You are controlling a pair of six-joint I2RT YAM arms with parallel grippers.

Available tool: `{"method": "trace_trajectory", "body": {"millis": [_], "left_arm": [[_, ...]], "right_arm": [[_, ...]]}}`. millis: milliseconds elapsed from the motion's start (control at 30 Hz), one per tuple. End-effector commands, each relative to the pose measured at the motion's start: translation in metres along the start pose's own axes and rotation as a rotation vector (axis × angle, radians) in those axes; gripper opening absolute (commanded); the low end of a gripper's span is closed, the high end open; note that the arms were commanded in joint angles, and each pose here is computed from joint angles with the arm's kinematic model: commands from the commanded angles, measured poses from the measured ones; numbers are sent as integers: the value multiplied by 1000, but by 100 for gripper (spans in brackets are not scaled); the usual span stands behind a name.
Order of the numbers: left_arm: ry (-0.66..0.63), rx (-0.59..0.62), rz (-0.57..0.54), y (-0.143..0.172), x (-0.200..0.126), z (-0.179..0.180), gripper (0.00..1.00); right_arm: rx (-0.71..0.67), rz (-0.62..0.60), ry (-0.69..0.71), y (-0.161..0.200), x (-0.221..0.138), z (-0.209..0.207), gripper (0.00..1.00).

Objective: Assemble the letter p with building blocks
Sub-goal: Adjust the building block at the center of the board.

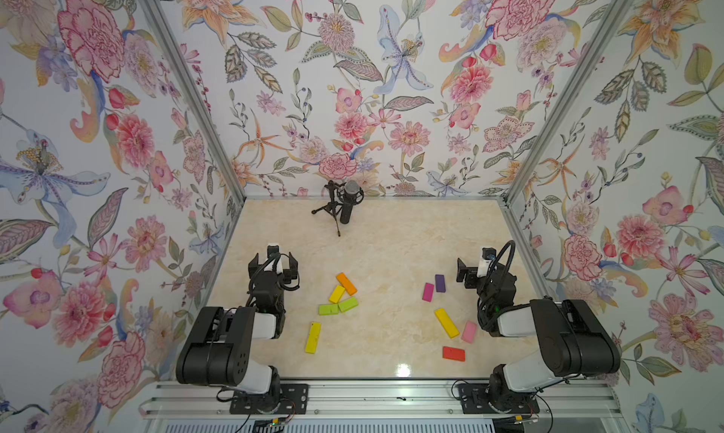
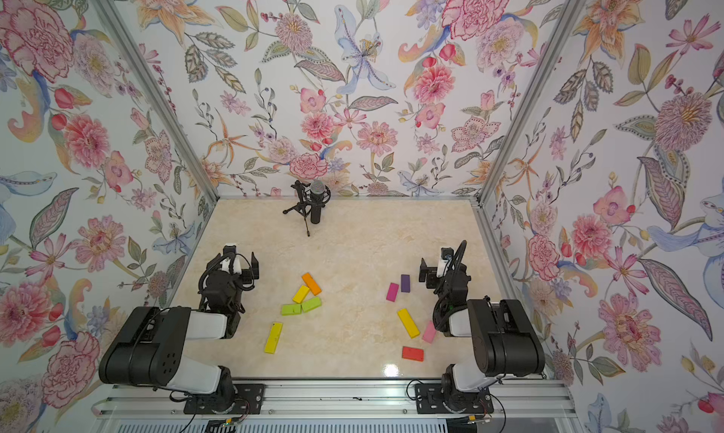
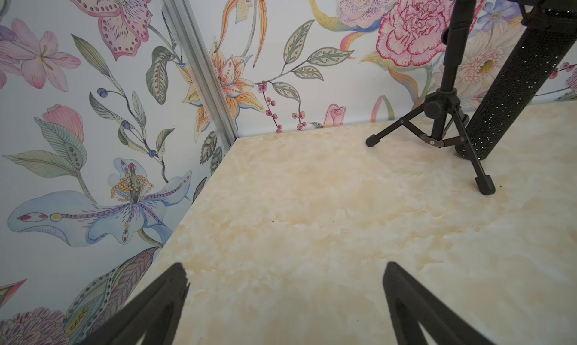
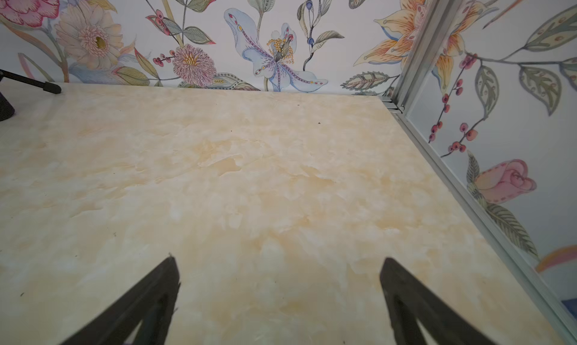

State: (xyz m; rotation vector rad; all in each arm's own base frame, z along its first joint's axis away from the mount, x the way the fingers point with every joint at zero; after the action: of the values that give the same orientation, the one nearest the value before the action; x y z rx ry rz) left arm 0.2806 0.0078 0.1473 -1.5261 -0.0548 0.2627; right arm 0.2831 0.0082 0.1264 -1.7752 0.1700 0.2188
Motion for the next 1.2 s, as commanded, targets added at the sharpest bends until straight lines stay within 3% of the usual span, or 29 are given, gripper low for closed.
{"method": "trace_trajectory", "body": {"millis": [0,667,767,867,933,1167], "left_arm": [[7,3,-11,1,0,2,99],[8,0,-15,0,-1,2,99],[-42,-13,36,-19,9,4,99],[-80,-45,37,-53,14,6,99],[-64,-58,23,-68,14,5,99],[-26,-146,180,-89,26,-3,98]], "right_arm": [[-3,-15,-3,-4,4,-3,100],[-4,-10,32,-5,3,-4,100],[-56,-28,23,-14,-3,4,100],[-85,20,80,-45,-6,6,100],[-15,35,73,-70,-7,2,100],[103,159,-188,-135,0,26,99]]}}
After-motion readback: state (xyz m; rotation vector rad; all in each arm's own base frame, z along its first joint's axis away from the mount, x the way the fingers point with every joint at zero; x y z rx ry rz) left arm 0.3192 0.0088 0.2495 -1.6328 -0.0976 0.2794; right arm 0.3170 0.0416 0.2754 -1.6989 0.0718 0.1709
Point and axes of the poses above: each gripper's point midway between its finger pads, its own x axis out along the fingers, its own z axis along the line the jaws close on, y = z × x, the point moved 10 cm from there along -x, back along the fingers, and after that the axes turned 9 degrees about -x, right-handed, at the moved point
